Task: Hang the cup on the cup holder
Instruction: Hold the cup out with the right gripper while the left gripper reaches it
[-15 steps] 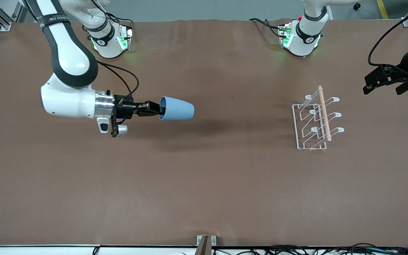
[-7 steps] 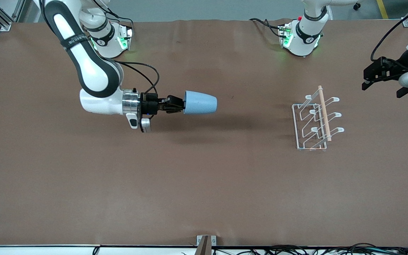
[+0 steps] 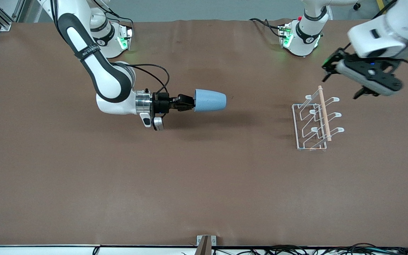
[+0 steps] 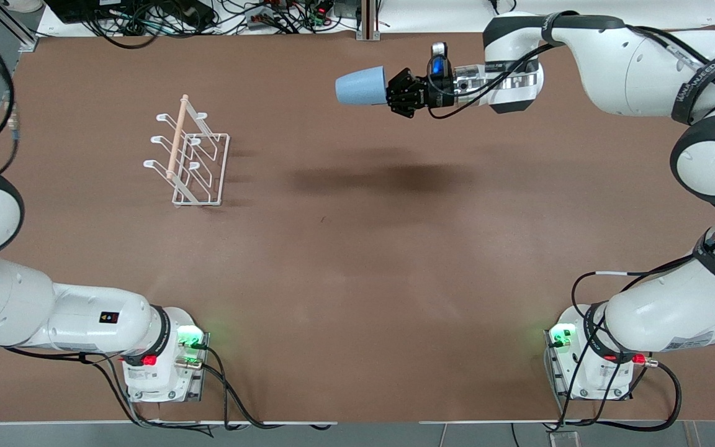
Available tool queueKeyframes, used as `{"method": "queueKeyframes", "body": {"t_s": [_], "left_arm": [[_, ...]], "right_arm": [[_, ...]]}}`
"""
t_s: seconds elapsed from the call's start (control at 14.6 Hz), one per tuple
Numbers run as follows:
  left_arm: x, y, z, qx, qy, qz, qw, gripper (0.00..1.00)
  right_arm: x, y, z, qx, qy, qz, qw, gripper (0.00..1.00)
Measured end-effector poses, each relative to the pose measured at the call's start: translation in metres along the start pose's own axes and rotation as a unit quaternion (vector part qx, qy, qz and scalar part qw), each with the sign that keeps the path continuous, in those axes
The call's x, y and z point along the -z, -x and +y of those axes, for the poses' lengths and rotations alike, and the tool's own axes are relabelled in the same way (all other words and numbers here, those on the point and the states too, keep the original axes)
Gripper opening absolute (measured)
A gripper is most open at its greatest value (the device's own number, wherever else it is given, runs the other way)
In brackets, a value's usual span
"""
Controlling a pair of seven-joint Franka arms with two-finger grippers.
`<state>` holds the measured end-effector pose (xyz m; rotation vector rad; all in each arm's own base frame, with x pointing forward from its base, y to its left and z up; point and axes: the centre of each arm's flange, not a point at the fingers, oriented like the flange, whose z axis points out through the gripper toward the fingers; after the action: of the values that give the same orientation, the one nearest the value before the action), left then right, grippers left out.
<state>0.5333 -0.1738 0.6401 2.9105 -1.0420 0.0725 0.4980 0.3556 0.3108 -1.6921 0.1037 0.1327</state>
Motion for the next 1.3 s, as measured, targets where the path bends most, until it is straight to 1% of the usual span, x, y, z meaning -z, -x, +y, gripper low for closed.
{"method": "queueKeyframes", "body": {"t_s": [0.21, 0.41, 0.48, 0.62, 0.75, 0.89, 1.03, 1.3], "left_arm": [[-0.026, -0.034, 0.034, -0.071, 0.008, 0.009, 0.997, 1.00], [-0.059, -0.064, 0.070, -0.138, 0.025, 0.013, 0.990, 1.00], [-0.070, -0.073, 0.081, -0.177, 0.031, 0.015, 0.984, 1.00], [-0.087, -0.092, 0.114, -0.274, 0.019, 0.025, 0.961, 1.00], [-0.108, -0.107, 0.161, -0.335, 0.016, 0.020, 0.942, 1.00], [-0.130, -0.120, 0.196, -0.366, 0.028, 0.017, 0.930, 1.00], [-0.148, -0.131, 0.213, -0.384, 0.042, 0.015, 0.922, 1.00], [-0.157, -0.138, 0.222, -0.399, 0.054, 0.015, 0.915, 1.00]], "right_arm": [[-0.004, 0.001, 0.003, 0.004, -0.002, -0.001, 1.000, 0.05], [-0.004, 0.001, 0.002, 0.004, -0.003, 0.001, 1.000, 0.05], [-0.004, 0.001, 0.002, 0.005, -0.003, 0.001, 1.000, 0.05], [-0.004, 0.001, 0.002, 0.006, -0.003, 0.001, 1.000, 0.05], [-0.004, 0.001, 0.002, 0.006, -0.003, 0.002, 1.000, 0.05], [-0.004, 0.001, 0.002, 0.007, -0.003, 0.002, 1.000, 0.05], [-0.004, 0.001, 0.002, 0.008, -0.003, 0.002, 1.000, 0.05], [-0.004, 0.001, 0.003, 0.010, -0.003, 0.002, 1.000, 0.05]]}}
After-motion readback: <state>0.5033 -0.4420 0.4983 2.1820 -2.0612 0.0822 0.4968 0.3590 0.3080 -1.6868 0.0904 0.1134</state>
